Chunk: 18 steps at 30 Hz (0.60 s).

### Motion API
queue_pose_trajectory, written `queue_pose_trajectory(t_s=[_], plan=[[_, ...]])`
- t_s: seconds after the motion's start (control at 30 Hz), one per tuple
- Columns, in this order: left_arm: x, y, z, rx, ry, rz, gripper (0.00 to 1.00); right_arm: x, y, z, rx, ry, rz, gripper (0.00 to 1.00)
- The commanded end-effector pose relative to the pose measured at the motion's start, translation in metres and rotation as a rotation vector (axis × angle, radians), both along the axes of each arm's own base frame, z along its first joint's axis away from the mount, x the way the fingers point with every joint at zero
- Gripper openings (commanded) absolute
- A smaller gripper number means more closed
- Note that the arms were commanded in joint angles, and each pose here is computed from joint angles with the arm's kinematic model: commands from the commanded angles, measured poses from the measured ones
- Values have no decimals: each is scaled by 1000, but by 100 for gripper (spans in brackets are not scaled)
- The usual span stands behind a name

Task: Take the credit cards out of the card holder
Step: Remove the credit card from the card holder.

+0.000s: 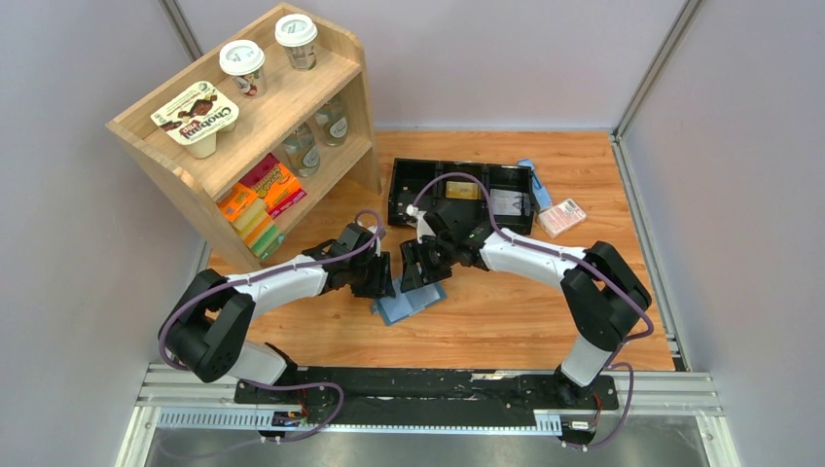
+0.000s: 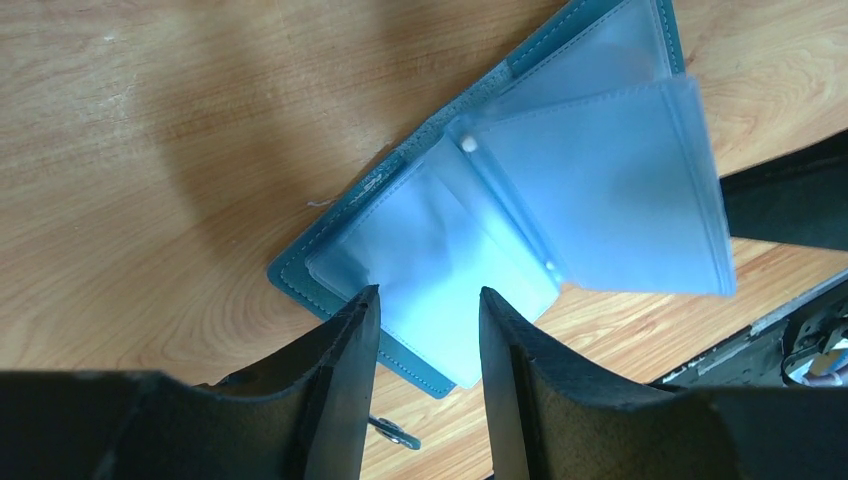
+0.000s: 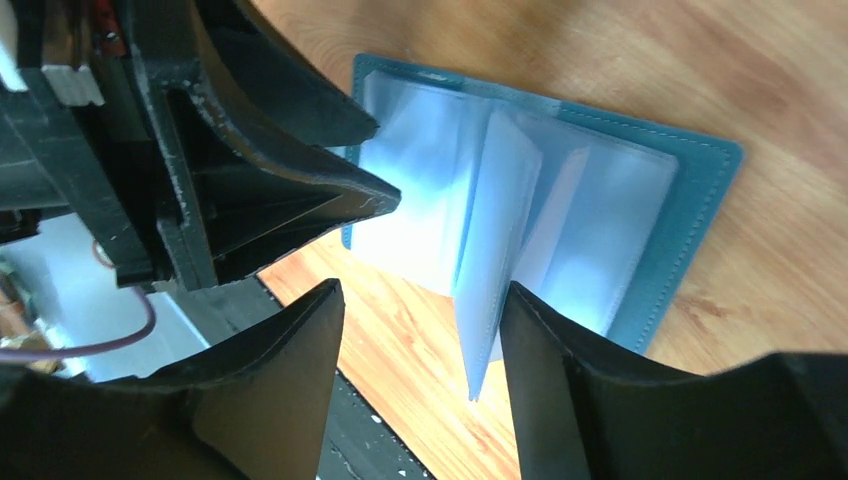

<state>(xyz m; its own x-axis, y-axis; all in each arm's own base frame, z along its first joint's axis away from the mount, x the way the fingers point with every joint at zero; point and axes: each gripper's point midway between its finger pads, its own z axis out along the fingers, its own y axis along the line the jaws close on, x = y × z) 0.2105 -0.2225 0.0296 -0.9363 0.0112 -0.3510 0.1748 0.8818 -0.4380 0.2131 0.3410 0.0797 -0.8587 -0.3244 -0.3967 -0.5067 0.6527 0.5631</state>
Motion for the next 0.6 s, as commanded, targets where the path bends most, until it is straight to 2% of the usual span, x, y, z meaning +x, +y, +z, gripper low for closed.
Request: queue_pose_trajectory(t_s=[0.0,0.13,0.4,0.5,0.57], plan=[[2,2,3,-1,-9,15,50,33,-17,16,-123,-160,-119,63],[0,5,0,21,7,13,49,47,-30,10,-203,-224,-178,67],[-2,12,-3,68,24,23,45,48,-14,-2,-180,-209,-125,67],[-2,17,-2,89,23,31,36,46,-7,-8,-160,-193,-109,66],[-2,18,-1,98,25,36,34,46,-4,-12,-154,-186,-100,66]])
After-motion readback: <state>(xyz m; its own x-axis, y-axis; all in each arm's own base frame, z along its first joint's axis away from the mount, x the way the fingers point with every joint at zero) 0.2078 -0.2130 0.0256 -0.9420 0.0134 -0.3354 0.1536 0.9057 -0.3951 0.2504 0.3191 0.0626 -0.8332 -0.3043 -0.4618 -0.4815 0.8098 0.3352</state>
